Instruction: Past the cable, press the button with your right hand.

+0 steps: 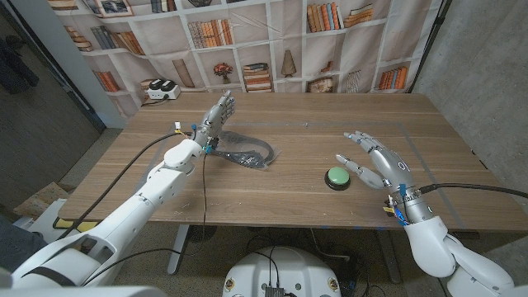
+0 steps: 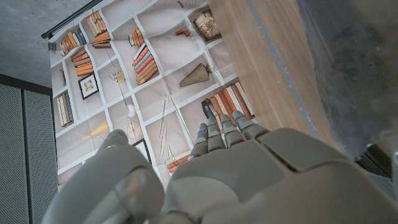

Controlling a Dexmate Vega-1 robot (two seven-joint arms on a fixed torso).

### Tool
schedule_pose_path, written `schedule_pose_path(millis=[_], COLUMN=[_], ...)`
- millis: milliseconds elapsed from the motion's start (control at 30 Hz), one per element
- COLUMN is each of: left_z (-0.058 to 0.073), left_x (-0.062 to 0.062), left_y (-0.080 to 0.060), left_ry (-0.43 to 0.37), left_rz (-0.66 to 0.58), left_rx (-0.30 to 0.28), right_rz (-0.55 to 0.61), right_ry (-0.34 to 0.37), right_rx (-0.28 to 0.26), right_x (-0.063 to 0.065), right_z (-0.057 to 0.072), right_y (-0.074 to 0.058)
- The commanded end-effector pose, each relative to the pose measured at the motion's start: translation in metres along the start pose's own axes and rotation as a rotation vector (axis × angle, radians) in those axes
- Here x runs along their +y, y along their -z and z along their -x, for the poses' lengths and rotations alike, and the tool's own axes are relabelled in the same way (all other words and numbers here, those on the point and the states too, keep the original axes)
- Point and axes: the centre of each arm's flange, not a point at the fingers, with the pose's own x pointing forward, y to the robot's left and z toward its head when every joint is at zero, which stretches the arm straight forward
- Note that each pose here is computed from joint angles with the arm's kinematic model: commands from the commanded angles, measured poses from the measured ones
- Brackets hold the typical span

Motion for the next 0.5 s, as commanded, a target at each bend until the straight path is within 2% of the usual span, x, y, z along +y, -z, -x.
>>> schedule_pose_path(millis=[33, 500], left_z=[0.0059, 0.008], left_x=[-0.0042, -0.0037], left_y=[-0.0028, -0.0111], left_ry=[0.01, 0.012], left_rz=[-0.015, -0.032], left_rx=[-0.005, -0.034], right_rz=[0.066, 0.075], right_ry=[-0.027, -0.07], right_rx=[-0.002, 0.016], right_x=[0.0044, 0.014], right_z=[0.0006, -0.0025], right_y=[-0.0002, 0.0012])
